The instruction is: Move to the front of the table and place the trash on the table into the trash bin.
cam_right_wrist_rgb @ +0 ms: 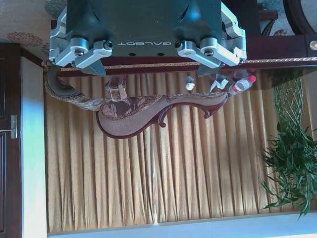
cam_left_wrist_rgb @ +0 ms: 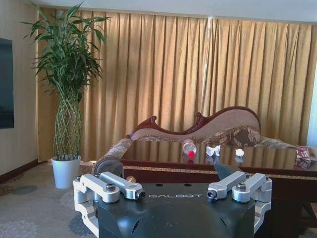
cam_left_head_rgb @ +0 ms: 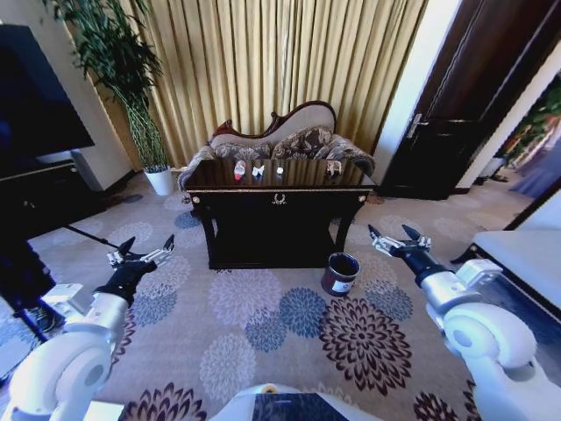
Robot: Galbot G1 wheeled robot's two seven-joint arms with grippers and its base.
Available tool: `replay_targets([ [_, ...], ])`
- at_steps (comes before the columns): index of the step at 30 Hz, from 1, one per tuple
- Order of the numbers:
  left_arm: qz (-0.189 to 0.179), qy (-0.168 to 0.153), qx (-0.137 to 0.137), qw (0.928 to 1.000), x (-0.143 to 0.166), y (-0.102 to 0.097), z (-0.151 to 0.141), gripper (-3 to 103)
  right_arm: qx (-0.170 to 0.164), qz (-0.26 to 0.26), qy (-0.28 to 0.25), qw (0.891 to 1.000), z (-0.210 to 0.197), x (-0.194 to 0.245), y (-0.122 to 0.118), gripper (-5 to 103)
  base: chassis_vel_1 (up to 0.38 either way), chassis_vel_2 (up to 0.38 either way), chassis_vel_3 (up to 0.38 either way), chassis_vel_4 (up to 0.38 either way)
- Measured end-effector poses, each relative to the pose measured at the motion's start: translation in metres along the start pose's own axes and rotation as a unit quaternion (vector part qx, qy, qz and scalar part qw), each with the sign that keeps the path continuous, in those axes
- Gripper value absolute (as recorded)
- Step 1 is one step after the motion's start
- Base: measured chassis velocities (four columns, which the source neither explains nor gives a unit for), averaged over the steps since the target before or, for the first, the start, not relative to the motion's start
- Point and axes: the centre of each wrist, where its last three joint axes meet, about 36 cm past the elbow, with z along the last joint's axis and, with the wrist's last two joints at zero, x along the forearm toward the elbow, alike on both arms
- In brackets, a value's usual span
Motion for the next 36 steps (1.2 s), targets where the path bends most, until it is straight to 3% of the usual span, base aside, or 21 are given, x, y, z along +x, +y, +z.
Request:
replay_targets([
  [36, 0.012, -0.006, 0.003, 0.9999, -0.0017, -0.0045, 0.0019, 100, 0.0, 0.0, -0.003, 1.0, -0.0008, -0.0004, 0.0009, 100, -0.112, 0.111, 0.112, -0.117],
])
